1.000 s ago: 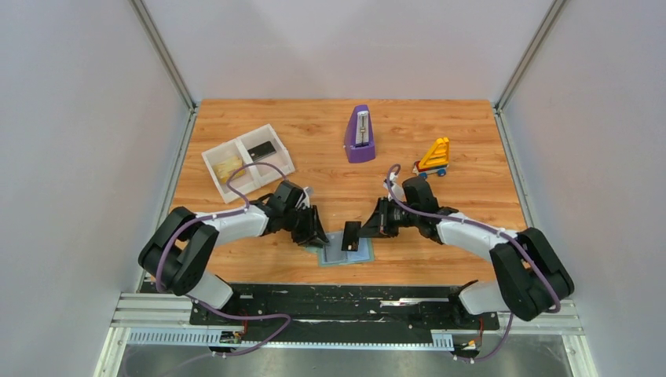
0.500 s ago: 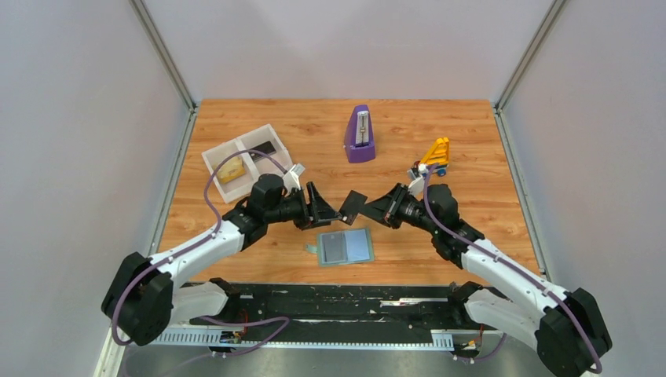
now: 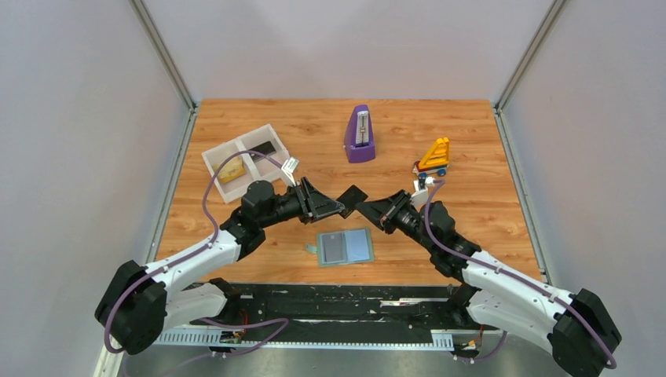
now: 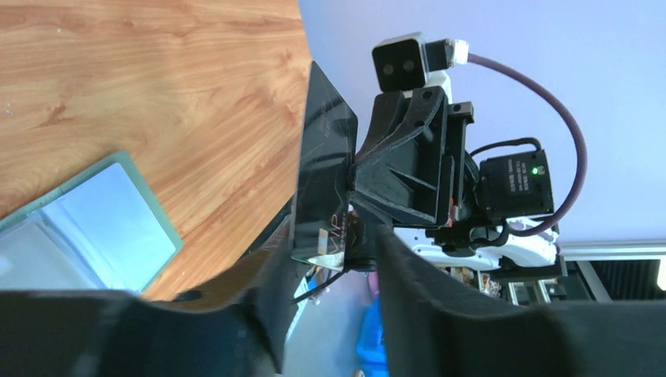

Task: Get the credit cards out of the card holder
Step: Place the credit card in the storage box, then remove the credit card from the card holder.

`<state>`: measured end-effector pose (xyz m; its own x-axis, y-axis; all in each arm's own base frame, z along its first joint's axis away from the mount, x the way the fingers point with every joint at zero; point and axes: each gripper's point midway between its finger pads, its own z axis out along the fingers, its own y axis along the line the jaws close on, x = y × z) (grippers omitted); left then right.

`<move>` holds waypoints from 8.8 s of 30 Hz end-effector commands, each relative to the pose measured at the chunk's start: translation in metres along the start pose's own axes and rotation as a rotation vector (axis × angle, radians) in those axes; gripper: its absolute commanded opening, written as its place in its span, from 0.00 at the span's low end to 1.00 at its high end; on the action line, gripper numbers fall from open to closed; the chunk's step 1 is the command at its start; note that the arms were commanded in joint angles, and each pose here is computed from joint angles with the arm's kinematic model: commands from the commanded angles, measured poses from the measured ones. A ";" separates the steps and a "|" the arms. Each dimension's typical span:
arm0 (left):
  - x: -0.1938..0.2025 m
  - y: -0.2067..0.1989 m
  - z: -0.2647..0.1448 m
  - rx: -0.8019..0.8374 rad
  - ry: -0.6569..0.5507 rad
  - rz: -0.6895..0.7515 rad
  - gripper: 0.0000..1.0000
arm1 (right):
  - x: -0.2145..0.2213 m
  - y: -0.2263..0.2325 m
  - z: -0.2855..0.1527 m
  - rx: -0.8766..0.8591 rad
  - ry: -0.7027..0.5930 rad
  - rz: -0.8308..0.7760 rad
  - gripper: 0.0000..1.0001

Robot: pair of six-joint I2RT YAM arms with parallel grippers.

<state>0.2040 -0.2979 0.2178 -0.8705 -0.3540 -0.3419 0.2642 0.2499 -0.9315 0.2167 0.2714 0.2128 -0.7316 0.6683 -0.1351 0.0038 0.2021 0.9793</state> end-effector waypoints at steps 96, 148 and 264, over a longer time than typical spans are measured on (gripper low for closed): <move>-0.333 0.285 -0.125 -1.029 0.002 -0.037 0.14 | -0.034 0.039 -0.028 -0.009 -0.129 -0.658 1.00; -0.069 0.098 -0.069 -0.693 0.247 0.133 0.54 | 0.026 -0.072 0.002 0.343 0.319 -0.495 0.78; 0.031 0.138 -0.038 -0.576 0.305 0.079 0.31 | 0.045 -0.094 0.036 0.528 0.430 -0.663 0.41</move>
<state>0.1853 -0.2186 0.0701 -0.9704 -0.0604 -0.2339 0.0916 0.8040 -0.5875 0.1962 0.2856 0.0889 -0.8960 0.0091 -0.4439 -0.1765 0.9102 0.3748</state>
